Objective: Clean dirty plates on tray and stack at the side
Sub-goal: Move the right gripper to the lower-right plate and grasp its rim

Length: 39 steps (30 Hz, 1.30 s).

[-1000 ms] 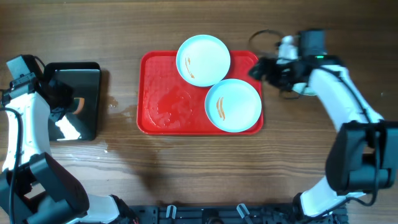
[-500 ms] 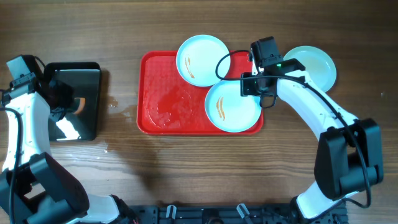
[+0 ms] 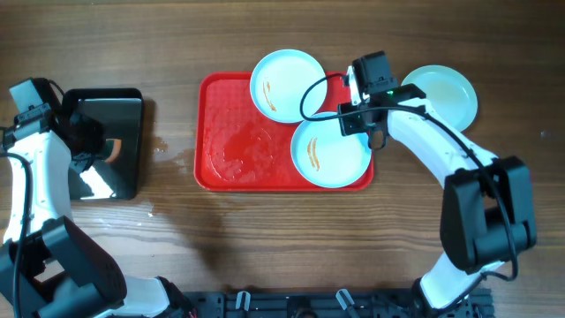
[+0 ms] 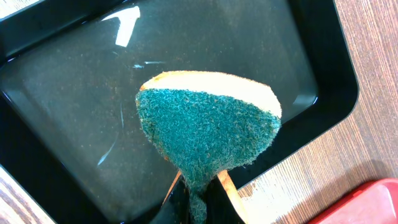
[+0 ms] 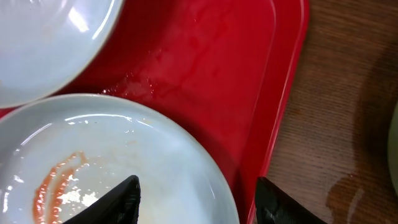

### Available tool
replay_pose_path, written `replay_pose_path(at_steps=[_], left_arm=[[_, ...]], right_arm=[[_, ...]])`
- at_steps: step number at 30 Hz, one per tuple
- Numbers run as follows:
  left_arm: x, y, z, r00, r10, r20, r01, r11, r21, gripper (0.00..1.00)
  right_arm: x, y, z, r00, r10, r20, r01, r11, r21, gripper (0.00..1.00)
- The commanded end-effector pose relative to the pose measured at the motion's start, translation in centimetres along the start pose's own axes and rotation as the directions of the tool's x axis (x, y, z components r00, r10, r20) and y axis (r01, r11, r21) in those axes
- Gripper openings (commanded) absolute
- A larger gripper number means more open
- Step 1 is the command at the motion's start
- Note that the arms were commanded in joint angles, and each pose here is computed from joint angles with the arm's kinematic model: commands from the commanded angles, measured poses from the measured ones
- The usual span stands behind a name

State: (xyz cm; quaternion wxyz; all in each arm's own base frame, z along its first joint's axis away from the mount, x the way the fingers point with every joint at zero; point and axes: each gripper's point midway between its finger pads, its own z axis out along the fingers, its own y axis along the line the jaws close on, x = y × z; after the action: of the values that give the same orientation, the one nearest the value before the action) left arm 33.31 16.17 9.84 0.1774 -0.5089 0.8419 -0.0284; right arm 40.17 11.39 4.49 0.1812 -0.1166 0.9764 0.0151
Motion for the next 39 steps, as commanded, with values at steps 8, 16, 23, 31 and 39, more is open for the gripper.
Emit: replay_pose_path(at_steps=[8, 16, 23, 31, 39], left_arm=[[-0.3, -0.2, 0.0, 1.000, 0.001, 0.000, -0.001, 1.000, 0.009, 0.04], [-0.2, -0.2, 0.0, 1.000, 0.002, -0.001, -0.002, 1.000, 0.009, 0.04], [-0.1, -0.5, 0.0, 1.000, 0.002, -0.011, -0.001, 1.000, 0.026, 0.04], [2.1, -4.4, -0.5, 0.986, 0.140, -0.093, -0.116, 0.968, 0.224, 0.04], [6.7, -8.8, -1.1, 0.948, 0.283, -0.146, -0.225, 0.919, 0.323, 0.04]], right_arm=[[1.7, 0.5, 3.1, 0.995, -0.071, -0.068, 0.069, 0.997, -0.034, 0.55], [2.4, 1.4, 3.9, 0.993, -0.072, -0.093, 0.064, 0.994, -0.088, 0.49], [3.2, 3.9, 3.4, 0.990, -0.078, -0.120, 0.049, 0.973, -0.225, 0.39], [4.6, 9.3, 2.6, 0.981, -0.103, -0.162, 0.046, 0.945, -0.324, 0.38], [4.6, 13.8, 2.1, 0.985, -0.101, -0.139, 0.043, 0.930, -0.366, 0.39]])
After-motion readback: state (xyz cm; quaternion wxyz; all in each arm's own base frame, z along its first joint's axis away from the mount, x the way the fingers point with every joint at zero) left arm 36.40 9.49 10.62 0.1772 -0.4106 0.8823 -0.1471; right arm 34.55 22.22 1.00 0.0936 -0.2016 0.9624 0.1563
